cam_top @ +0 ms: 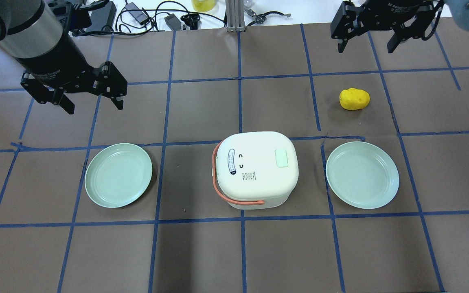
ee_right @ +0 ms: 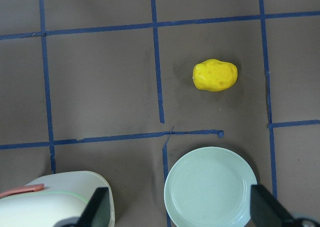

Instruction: Press rice cooker button

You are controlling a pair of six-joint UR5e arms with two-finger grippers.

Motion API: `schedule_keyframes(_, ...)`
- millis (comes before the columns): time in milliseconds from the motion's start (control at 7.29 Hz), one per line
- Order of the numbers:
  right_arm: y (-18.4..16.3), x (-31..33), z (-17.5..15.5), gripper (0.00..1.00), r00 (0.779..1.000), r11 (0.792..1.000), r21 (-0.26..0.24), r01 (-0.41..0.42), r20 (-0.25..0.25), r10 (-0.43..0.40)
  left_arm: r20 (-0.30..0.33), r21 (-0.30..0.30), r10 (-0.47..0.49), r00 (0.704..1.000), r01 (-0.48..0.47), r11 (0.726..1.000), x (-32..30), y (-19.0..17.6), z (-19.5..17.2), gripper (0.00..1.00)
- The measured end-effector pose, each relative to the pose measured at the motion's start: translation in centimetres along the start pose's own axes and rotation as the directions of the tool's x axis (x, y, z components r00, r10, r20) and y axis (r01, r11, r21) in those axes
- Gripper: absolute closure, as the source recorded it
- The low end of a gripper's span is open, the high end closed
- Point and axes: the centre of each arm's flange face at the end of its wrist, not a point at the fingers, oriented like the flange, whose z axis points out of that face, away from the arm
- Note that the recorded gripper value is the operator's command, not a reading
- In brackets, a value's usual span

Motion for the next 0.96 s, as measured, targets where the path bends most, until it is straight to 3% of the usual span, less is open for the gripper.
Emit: schedule_keyframes(961, 0.02, -0.05, -0.1, 0.0, 1.0, 1.0, 0.005, 0.008, -0.002, -0.008, 0.0, 0.0, 0.0, 1.0, 0.0, 1.0, 0.0, 0.0, 0.0, 0.0)
